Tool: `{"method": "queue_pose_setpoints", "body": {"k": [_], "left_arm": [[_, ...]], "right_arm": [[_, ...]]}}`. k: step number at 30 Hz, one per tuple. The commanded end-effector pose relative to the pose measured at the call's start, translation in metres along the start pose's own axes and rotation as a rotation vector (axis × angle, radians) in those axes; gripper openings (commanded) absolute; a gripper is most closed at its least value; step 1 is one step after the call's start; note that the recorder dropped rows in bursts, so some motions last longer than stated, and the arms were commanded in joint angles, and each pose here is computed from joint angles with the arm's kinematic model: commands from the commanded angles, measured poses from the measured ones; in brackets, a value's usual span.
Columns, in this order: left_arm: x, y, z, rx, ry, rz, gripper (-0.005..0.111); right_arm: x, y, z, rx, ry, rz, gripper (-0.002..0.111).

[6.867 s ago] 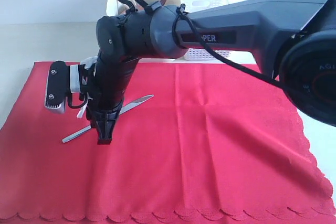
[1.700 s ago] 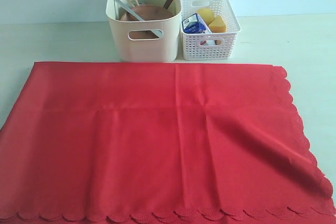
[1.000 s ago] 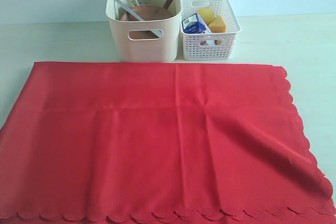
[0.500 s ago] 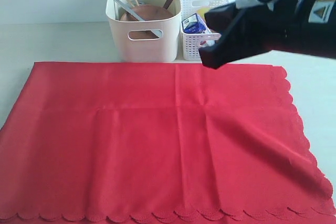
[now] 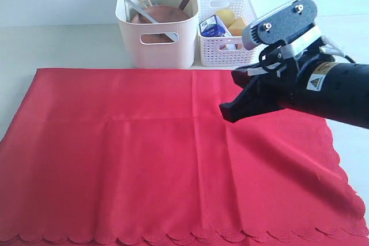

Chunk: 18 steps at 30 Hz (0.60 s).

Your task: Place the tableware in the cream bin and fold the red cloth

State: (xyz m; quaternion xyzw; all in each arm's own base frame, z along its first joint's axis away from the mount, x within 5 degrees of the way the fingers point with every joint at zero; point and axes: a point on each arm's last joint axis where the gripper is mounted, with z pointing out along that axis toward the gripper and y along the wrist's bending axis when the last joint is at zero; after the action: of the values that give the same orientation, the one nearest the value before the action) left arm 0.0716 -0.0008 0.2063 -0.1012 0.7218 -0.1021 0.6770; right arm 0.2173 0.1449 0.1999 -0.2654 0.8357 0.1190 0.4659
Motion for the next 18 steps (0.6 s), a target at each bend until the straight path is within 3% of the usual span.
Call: {"method": "queue_pose_setpoints", "body": {"k": [1,9,18], "left_arm": [[-0.004,-0.001,0.017,-0.021,0.087,0.035,0.002],[0.004,0.0,0.068,-0.071,0.349,0.097,0.003],[0.041,0.009,0.13,-0.12,0.637,0.117,0.006]], "right_arm": [[0.019,-0.002,0.023,0.017,0.065,0.006,0.0],[0.042,-0.002,0.048,0.029,0.127,-0.002,0.0],[0.043,-0.002,0.05,0.032,0.121,-0.003,0.0]]}}
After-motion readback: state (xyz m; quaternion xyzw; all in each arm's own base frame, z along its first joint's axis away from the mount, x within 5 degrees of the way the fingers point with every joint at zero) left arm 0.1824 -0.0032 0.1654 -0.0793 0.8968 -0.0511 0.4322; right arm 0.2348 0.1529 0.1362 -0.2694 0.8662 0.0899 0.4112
